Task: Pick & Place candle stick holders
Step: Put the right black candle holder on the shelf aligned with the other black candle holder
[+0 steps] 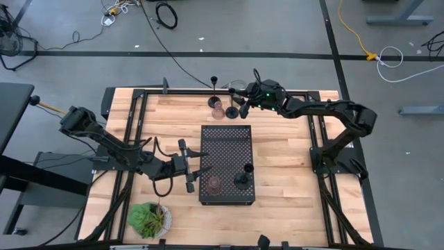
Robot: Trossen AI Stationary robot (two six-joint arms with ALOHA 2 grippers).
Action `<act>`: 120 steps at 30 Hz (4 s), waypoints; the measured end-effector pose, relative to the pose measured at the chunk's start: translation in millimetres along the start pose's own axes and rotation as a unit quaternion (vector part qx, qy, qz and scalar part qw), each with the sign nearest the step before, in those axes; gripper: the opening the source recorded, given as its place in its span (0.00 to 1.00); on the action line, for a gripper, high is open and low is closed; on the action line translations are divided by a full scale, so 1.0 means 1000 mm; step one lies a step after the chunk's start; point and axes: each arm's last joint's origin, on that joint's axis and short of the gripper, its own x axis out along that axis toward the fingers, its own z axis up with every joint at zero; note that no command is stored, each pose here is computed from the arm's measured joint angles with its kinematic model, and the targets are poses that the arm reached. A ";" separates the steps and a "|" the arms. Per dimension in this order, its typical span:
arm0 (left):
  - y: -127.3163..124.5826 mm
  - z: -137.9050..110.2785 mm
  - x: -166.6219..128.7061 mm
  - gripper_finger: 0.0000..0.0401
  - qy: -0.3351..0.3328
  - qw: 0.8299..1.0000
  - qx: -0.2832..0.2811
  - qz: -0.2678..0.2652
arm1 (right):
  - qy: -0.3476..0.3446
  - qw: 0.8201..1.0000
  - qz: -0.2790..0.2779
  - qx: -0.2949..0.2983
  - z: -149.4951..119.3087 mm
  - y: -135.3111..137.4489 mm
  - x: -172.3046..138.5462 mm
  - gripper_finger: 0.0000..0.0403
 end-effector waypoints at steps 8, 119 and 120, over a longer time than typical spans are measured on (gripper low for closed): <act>0.000 0.000 0.000 0.55 0.000 1.000 0.000 0.000 | 0.014 1.000 -0.002 0.011 -0.012 -0.001 0.010 0.40; -0.001 -0.004 0.000 0.55 0.014 1.000 0.009 -0.004 | -0.087 0.981 0.172 0.009 0.074 0.111 -0.144 0.04; -0.001 -0.004 0.000 0.55 0.014 1.000 0.009 -0.004 | -0.085 0.980 0.178 0.008 0.073 0.114 -0.145 0.04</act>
